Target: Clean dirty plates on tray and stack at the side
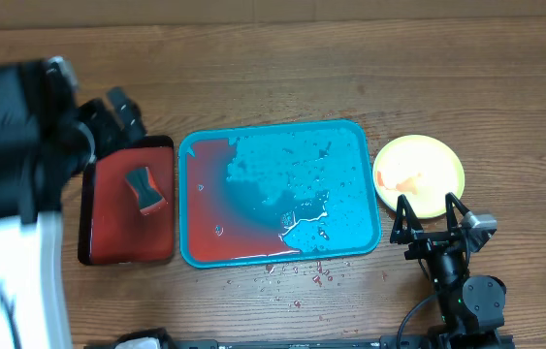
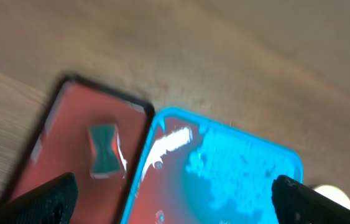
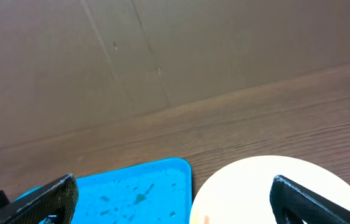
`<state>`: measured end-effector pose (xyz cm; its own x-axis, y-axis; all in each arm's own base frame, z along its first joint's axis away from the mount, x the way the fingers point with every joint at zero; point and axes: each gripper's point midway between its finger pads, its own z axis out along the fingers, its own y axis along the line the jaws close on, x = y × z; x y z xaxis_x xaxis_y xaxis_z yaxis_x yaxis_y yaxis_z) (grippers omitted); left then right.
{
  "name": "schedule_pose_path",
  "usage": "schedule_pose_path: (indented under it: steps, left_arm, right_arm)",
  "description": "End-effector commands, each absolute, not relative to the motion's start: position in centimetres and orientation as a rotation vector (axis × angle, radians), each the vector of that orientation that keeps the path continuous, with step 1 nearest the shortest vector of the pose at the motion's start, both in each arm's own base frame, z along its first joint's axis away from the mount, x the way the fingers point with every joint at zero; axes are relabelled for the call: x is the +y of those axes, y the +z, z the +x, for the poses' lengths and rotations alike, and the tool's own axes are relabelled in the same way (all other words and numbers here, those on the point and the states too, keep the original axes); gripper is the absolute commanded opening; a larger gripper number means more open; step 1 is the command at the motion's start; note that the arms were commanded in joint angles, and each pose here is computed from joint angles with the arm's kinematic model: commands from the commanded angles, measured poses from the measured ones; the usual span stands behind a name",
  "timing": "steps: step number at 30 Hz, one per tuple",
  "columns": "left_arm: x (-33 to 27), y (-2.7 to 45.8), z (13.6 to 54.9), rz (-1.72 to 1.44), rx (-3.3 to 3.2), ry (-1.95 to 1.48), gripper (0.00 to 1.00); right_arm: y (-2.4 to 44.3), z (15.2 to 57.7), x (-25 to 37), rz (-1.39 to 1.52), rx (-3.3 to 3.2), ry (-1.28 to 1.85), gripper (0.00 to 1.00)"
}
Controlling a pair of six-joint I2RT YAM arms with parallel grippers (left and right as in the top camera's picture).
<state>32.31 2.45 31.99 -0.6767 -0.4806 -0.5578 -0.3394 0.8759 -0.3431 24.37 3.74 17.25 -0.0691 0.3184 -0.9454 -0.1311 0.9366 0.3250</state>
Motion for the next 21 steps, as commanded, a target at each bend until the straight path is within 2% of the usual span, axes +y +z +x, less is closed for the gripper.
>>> schedule_pose_path:
  steps: [1,5,10,13,21]
  left_arm:
    - [4.8,36.7,27.0,-0.584,2.165,-0.068,1.0]
    - [4.9,38.5,23.0,-0.429,2.005,0.02,1.0]
    - [1.4,37.4,20.8,-0.006,1.864,0.052,1.0]
    - [-0.8,35.1,21.2,0.236,1.796,0.052,1.0]
    - [-1.5,29.7,24.2,0.309,1.671,0.031,1.0]
  right_arm:
    - [17.1,24.4,3.7,0.151,1.595,0.367,1.0]
    - [17.1,24.4,3.7,0.151,1.595,0.367,1.0]
    - [17.1,24.4,3.7,0.151,1.595,0.367,1.0]
    - [17.1,24.4,3.7,0.151,1.595,0.367,1.0]
    - [17.1,24.4,3.7,0.151,1.595,0.367,1.0]
